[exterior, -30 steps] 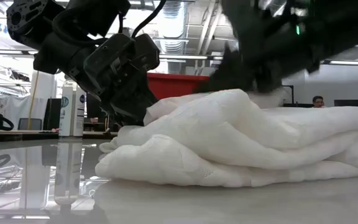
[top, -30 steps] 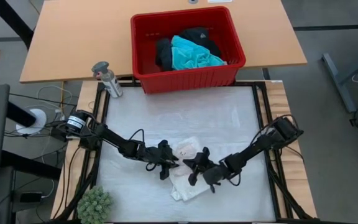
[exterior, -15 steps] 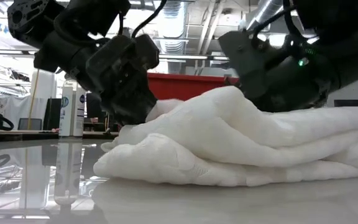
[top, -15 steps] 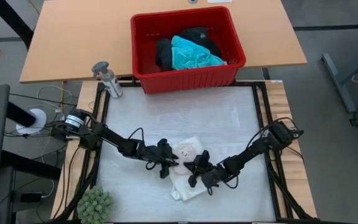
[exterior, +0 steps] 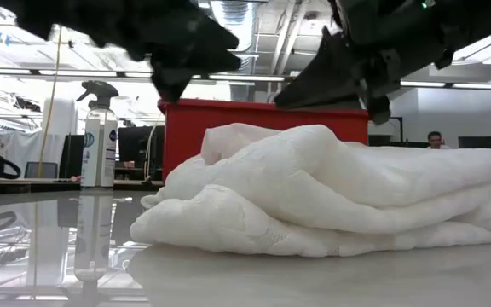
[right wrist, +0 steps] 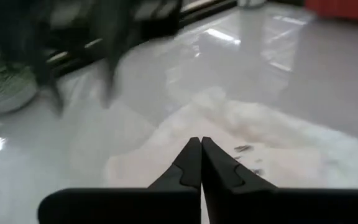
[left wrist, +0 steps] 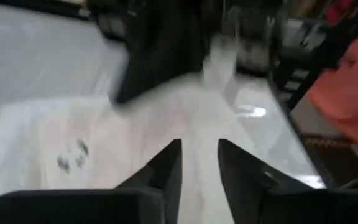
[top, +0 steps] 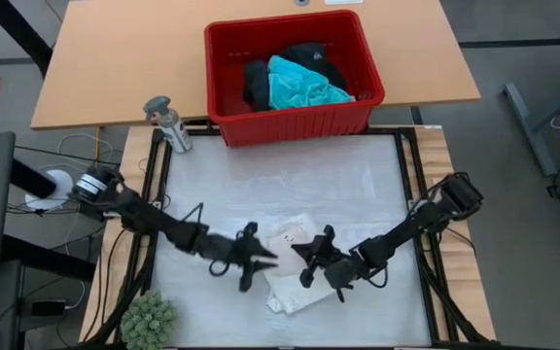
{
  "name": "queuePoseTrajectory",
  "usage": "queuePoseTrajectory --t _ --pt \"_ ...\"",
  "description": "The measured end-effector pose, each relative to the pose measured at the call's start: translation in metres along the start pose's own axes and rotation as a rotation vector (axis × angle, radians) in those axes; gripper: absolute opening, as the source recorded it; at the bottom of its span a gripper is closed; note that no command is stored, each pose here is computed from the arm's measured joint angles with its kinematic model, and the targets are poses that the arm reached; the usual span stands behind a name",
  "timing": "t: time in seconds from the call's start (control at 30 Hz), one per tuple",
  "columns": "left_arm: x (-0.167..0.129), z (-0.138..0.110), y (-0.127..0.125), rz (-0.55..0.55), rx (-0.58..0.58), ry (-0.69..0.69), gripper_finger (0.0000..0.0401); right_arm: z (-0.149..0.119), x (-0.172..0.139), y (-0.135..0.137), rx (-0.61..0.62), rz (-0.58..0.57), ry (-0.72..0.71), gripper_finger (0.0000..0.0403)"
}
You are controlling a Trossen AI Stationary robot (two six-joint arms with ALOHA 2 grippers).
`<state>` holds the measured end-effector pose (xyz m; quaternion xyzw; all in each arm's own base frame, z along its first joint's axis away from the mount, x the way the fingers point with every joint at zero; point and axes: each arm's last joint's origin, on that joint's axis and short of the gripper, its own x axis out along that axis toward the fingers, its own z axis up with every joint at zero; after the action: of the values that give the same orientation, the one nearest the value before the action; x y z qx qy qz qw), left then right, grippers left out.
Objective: Fold Laundry from Bin
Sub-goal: Stack the white underwear on top of the white blouse
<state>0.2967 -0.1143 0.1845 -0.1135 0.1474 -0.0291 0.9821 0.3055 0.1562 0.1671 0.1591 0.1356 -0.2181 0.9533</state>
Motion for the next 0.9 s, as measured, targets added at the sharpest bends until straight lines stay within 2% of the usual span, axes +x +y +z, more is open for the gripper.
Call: queuePoseTrajectory --t 0.2,0.3,0.4,0.6,0.9 --pt "0.013 -0.027 -0.02 -0.01 0.038 -0.064 0.0028 0.016 -0.021 0.0 -0.025 -0.063 -0.064 0.002" --pt "0.023 -0.038 -0.014 0.071 0.012 -0.068 0.0005 0.023 -0.024 0.0 -0.006 -0.059 -0.074 0.0028" --pt "0.033 -0.048 -0.01 0.102 0.015 -0.033 0.0003 0.024 -0.024 -0.001 -0.002 -0.057 -0.075 0.003" --pt "0.055 -0.061 -0.018 -0.001 0.014 0.067 0.0 0.021 -0.024 -0.001 -0.015 -0.031 -0.039 0.0019" --pt "0.057 -0.07 -0.008 0.074 0.07 0.22 0.0 0.02 -0.023 -0.002 -0.012 -0.04 -0.027 0.0029"
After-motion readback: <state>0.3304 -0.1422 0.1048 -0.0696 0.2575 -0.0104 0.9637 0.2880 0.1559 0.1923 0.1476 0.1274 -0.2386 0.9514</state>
